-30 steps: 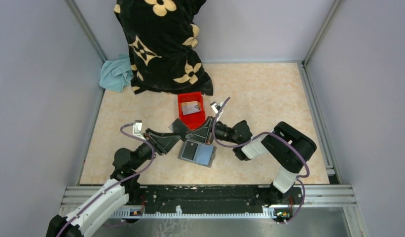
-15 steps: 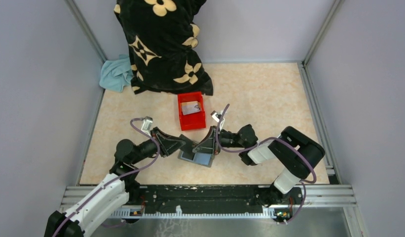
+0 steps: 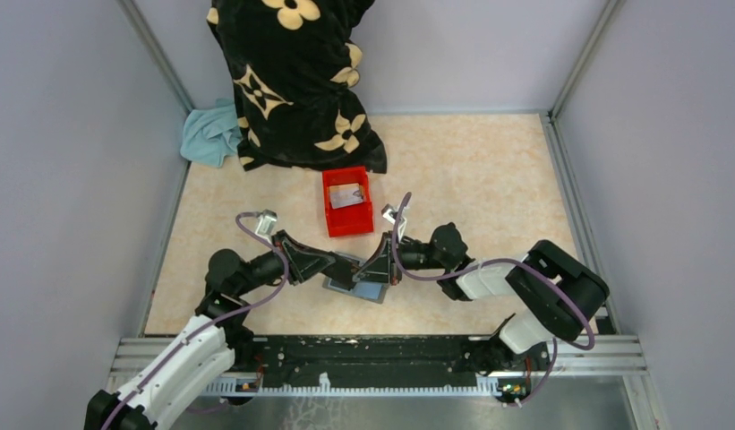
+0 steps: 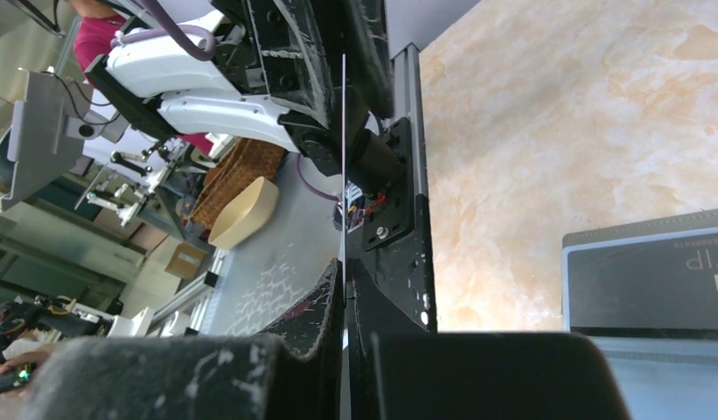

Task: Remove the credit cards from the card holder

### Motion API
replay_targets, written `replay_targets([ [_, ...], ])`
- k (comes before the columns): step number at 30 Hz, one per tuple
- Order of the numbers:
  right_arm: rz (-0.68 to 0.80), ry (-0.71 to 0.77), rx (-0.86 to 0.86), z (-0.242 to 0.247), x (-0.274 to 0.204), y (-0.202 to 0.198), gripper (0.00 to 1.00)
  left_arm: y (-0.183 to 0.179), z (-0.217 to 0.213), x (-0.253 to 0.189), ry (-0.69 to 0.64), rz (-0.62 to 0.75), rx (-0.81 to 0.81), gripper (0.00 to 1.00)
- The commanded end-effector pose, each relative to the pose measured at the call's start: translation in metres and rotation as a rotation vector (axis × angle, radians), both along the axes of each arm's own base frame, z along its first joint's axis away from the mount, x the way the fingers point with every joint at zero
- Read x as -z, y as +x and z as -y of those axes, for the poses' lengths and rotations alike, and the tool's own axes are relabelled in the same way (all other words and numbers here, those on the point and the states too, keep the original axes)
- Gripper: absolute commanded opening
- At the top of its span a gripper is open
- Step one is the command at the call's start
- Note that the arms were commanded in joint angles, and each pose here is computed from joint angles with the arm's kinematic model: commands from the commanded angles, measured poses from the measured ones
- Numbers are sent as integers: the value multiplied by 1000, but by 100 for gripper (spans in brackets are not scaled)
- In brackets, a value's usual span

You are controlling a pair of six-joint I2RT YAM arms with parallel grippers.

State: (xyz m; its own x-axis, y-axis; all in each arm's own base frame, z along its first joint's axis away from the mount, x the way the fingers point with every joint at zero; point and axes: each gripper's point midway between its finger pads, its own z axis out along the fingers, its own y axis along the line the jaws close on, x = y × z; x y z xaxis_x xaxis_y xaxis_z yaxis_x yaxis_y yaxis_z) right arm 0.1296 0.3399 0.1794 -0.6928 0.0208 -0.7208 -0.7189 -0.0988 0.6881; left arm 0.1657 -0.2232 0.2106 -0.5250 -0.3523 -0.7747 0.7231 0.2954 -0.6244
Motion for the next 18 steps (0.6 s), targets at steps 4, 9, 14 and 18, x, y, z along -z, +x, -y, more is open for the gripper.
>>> replay_targets([
  [4, 82, 22, -6, -1, -11, 3, 0, 0, -2, -13, -2, 40, -2, 8],
  [9, 90, 34, 5, -1, -17, 6, 0, 0, -1, -10, -2, 27, 3, 1],
  [14, 97, 44, 8, -2, -21, 7, 0, -2, -1, -9, 0, 23, 11, 40],
  [18, 103, 54, 14, -2, -25, 9, 0, -3, -2, -9, -2, 23, 9, 41],
])
